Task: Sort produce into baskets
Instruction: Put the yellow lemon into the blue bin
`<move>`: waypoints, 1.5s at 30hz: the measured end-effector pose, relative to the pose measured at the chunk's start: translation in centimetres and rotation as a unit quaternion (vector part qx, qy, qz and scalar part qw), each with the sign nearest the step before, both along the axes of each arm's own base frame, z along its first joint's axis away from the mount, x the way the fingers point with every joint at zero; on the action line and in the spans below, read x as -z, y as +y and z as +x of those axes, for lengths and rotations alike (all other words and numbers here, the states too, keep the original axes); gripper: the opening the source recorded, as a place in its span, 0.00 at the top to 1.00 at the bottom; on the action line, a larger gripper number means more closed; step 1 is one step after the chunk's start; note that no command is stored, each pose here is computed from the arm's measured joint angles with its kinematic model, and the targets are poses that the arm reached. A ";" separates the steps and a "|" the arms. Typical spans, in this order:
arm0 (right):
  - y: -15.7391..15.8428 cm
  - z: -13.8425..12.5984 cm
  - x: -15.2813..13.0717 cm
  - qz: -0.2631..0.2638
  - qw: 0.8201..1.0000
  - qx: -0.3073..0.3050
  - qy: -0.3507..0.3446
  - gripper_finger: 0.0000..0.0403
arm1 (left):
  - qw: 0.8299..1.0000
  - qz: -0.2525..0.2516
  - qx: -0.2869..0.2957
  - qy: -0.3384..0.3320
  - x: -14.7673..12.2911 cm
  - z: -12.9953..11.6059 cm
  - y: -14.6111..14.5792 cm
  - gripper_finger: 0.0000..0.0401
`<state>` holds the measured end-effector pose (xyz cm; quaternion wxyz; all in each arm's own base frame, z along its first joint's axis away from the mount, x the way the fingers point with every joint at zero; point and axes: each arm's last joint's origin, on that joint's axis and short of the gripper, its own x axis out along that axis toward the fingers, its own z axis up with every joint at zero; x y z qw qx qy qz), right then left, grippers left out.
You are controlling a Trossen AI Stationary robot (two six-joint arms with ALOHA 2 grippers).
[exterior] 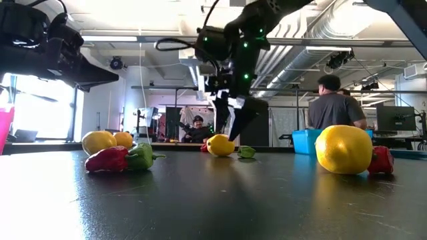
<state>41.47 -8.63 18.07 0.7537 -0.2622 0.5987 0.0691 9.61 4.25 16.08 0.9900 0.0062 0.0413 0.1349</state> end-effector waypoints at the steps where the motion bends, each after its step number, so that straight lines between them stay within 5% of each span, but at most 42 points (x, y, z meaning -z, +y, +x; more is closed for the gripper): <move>1: -0.3 0.0 0.3 0.000 1.000 0.003 0.002 0.25 | 1.000 0.003 0.000 0.001 0.0 0.0 0.0 1.00; 11: -1.7 0.0 1.4 0.044 0.997 0.056 -0.006 0.28 | 1.000 0.016 0.001 0.004 0.0 0.0 0.0 1.00; 21: -1.6 -0.1 1.3 0.103 0.991 0.090 -0.013 0.61 | 1.000 0.017 0.002 0.004 0.0 0.0 0.0 1.00; 25: -1.3 -0.7 -0.3 0.142 0.983 0.116 -0.005 0.63 | 1.000 0.016 0.002 0.004 0.0 0.0 0.0 1.00; 32: -3.1 -4.5 -5.6 0.151 0.962 0.226 -0.005 0.63 | 1.000 0.010 0.002 0.016 0.2 0.1 0.1 1.00; 41: -6.6 -11.4 -11.3 0.053 0.942 0.331 -0.005 0.63 | 0.999 0.001 0.003 0.036 0.6 0.4 0.2 1.00; 45: -7.6 -15.1 -11.5 0.030 0.934 0.355 -0.011 0.63 | 0.999 0.000 0.003 0.039 0.6 0.4 0.2 1.00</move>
